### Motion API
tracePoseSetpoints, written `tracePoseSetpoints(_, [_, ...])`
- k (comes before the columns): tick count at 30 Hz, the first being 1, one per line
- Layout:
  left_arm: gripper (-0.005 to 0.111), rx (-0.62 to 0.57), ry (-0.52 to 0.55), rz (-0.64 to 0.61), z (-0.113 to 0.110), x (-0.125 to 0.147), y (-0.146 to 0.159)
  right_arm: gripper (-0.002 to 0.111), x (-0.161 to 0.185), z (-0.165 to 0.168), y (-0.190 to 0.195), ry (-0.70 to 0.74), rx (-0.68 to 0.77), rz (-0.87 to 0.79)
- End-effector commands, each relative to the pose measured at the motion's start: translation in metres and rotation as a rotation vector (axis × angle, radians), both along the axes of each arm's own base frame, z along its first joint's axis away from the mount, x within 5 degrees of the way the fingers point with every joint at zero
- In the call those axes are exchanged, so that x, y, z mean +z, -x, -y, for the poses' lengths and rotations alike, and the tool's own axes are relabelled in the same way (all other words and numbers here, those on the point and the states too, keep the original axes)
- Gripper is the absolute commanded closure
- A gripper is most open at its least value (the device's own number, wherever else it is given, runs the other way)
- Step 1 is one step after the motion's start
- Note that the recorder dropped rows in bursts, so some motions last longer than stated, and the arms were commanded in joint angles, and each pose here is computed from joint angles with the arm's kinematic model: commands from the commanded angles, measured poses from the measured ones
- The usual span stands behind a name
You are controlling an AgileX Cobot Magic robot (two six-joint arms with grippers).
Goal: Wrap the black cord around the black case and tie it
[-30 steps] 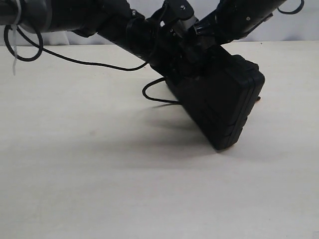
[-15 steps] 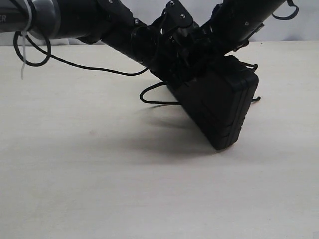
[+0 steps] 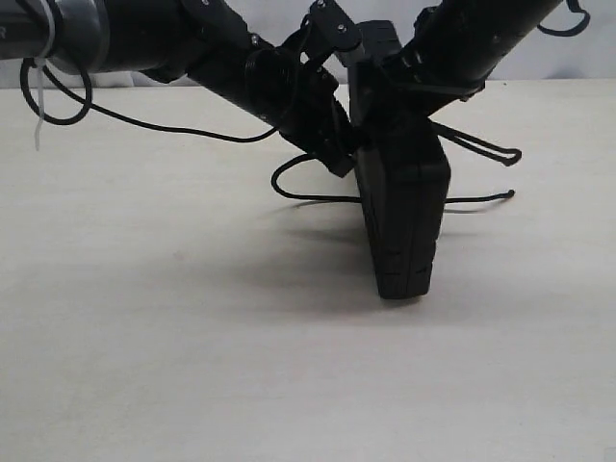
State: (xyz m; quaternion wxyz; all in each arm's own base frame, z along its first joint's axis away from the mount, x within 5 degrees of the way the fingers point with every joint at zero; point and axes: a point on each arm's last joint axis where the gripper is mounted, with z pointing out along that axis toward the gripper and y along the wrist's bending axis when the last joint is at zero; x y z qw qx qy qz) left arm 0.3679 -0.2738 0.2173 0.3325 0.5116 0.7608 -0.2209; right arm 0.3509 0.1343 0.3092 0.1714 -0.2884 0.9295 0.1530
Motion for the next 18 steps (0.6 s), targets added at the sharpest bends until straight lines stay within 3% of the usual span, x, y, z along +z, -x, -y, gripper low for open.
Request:
tracePoseSetpoints(1, [0.107,0.063,0.043,-0.013,-0.003,0.005,-0.004,0.049,0.004,-0.010,0.010,-0.072,0.065,-0.050])
tracePoseSetpoints(7, [0.107,0.039,0.036,-0.006,-0.002,0.005,-0.003,0.049,-0.004,-0.016,0.010,-0.126,0.103,-0.061])
tracePoseSetpoints(18, [0.107,0.033,0.028,0.000,-0.003,0.006,-0.003,0.049,0.006,-0.013,0.016,-0.089,0.223,0.034])
